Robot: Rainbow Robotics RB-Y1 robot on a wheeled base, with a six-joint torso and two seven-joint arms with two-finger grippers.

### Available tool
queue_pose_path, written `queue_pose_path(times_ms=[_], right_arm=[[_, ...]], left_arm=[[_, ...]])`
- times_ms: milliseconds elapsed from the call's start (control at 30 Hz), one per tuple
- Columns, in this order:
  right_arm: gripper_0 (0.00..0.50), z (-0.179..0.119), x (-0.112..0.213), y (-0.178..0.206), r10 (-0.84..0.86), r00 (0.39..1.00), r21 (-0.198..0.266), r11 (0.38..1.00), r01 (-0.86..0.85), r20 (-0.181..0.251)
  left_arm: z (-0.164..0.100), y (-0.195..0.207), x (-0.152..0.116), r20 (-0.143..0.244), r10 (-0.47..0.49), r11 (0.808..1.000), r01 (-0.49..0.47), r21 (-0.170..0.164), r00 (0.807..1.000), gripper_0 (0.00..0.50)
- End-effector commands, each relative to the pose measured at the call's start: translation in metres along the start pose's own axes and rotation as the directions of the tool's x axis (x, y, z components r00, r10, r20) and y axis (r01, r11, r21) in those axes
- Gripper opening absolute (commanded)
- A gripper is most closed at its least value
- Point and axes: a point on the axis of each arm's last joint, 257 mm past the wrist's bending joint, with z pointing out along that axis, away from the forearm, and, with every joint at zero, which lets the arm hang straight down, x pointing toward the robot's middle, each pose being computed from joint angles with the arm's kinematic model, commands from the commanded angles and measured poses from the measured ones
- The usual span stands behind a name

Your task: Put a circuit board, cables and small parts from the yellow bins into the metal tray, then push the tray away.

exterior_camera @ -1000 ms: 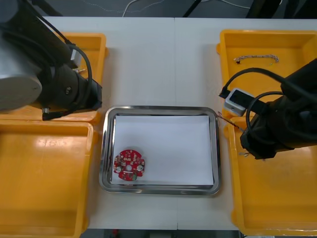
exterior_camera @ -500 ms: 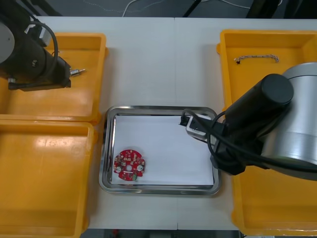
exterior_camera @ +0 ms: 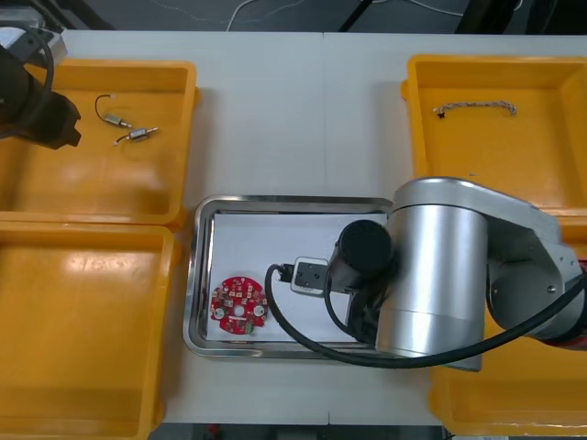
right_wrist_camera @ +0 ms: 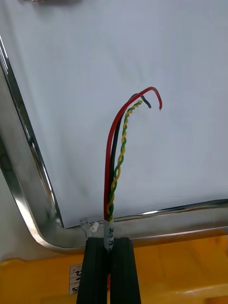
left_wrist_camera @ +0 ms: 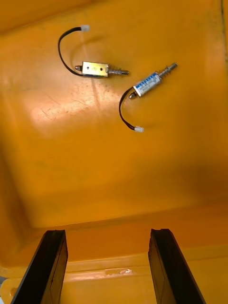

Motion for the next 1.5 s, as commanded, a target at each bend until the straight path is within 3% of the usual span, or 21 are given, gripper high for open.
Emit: queue_pose_path(times_ms=[33, 167, 333, 400, 667, 900, 967, 1167, 1367, 1500], right_arm=[[0.0, 0.004, -0.02, 0.003, -0.112, 0.994, 0.032, 0.993, 0.112, 0.014], [0.0, 0.011, -0.026, 0.004, -0.178, 0.984, 0.021, 0.984, 0.178, 0.012], [0.0, 0.019, -0.041, 0.007, -0.232, 0.972, 0.009, 0.973, 0.232, 0.032], [0.0, 0.025, -0.05, 0.011, -0.254, 0.966, -0.002, 0.967, 0.254, 0.053], [0.015, 0.048, -0.07, 0.019, -0.256, 0.96, -0.029, 0.965, 0.261, 0.115], [0.015, 0.059, -0.056, 0.027, -0.264, 0.96, -0.045, 0.962, 0.269, 0.089], [0.016, 0.062, -0.051, 0.028, -0.261, 0.962, -0.052, 0.963, 0.266, 0.082], [0.014, 0.07, -0.041, 0.036, -0.251, 0.964, -0.074, 0.964, 0.257, 0.083], [0.023, 0.073, -0.04, 0.043, -0.245, 0.965, -0.084, 0.964, 0.253, 0.095], [0.065, 0.074, -0.038, 0.043, -0.242, 0.966, -0.086, 0.964, 0.25, 0.092]], left_arm=[[-0.003, 0.011, -0.013, 0.046, 0.208, 0.978, -0.209, 0.02, 0.977, 0.5], [0.003, 0.018, -0.015, 0.043, 0.295, 0.955, -0.296, 0.026, 0.955, 0.5], [0.008, 0.017, -0.024, 0.042, 0.41, 0.91, -0.411, 0.048, 0.911, 0.5], [0.013, 0.013, -0.03, 0.047, 0.454, 0.888, -0.456, 0.061, 0.89, 0.5], [0.032, -0.012, -0.053, 0.086, 0.537, 0.832, -0.544, 0.11, 0.839, 0.5], [0.051, -0.029, -0.072, 0.126, 0.594, 0.784, -0.607, 0.128, 0.794, 0.5], [0.053, -0.029, -0.077, 0.126, 0.608, 0.775, -0.621, 0.117, 0.784, 0.5], [0.057, -0.015, -0.096, 0.112, 0.659, 0.745, -0.666, 0.038, 0.744, 0.5], [0.066, -0.02, -0.103, 0.133, 0.663, 0.741, -0.671, 0.024, 0.737, 0.5], [0.073, -0.024, -0.105, 0.144, 0.661, 0.742, -0.67, 0.02, 0.736, 0.5]])
